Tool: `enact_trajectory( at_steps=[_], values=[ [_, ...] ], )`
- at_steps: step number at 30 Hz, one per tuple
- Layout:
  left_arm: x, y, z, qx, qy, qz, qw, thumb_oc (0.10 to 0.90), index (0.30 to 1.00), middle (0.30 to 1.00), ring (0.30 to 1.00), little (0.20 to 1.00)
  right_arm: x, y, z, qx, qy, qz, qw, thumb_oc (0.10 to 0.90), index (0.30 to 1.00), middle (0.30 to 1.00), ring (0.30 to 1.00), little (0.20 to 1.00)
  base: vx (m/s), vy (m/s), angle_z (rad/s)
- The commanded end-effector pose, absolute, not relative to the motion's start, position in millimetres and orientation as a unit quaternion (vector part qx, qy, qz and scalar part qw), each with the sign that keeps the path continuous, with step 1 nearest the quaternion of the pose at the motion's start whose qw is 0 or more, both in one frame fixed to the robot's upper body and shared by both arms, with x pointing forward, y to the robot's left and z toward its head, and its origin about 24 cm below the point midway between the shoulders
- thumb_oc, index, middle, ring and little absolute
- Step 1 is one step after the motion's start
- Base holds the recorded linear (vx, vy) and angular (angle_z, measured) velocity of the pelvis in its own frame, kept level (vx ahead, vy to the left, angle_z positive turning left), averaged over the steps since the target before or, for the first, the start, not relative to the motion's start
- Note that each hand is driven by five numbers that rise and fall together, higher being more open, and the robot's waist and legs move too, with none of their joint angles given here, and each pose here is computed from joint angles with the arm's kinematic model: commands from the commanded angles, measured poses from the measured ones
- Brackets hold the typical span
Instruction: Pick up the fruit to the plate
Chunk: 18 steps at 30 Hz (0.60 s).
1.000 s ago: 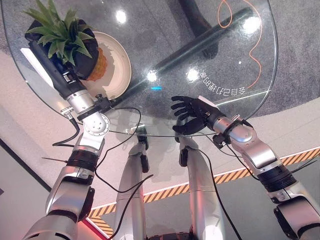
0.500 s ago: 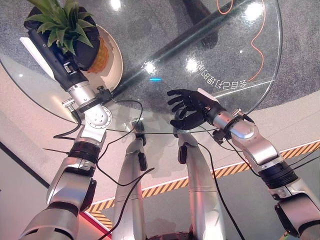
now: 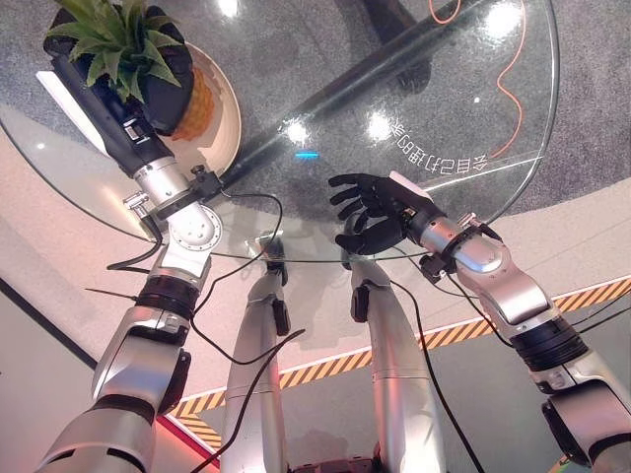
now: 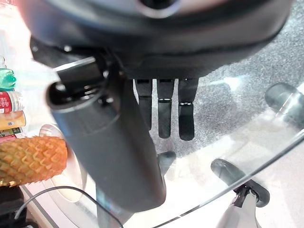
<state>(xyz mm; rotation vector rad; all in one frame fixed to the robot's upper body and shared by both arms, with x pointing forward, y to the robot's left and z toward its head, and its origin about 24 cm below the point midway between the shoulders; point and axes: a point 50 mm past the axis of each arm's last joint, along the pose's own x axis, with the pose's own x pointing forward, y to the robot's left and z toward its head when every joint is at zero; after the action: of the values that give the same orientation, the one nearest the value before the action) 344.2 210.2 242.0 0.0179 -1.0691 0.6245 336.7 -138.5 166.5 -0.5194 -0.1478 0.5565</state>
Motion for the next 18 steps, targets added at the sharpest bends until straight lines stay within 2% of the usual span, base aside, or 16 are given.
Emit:
enact_trajectory(
  at_steps=[1, 18],
  values=[
    [334, 208, 265, -0.024, -0.559, 0.282, 0.780, 0.800, 0.900, 0.900, 0.900, 0.900, 327, -131, 143, -0.257, -0.038, 0.302, 0.917, 0.800, 0.900, 0.900, 0.900, 0.900, -0.01, -0.034, 0.00],
    [333, 222, 249, -0.003, -0.520, 0.259, 0.814, 0.800, 0.900, 0.900, 0.900, 0.900, 320, -127, 138, -0.248, -0.038, 0.313, 0.916, 0.800, 0.900, 0.900, 0.900, 0.900, -0.01, -0.047, 0.01]
  ],
)
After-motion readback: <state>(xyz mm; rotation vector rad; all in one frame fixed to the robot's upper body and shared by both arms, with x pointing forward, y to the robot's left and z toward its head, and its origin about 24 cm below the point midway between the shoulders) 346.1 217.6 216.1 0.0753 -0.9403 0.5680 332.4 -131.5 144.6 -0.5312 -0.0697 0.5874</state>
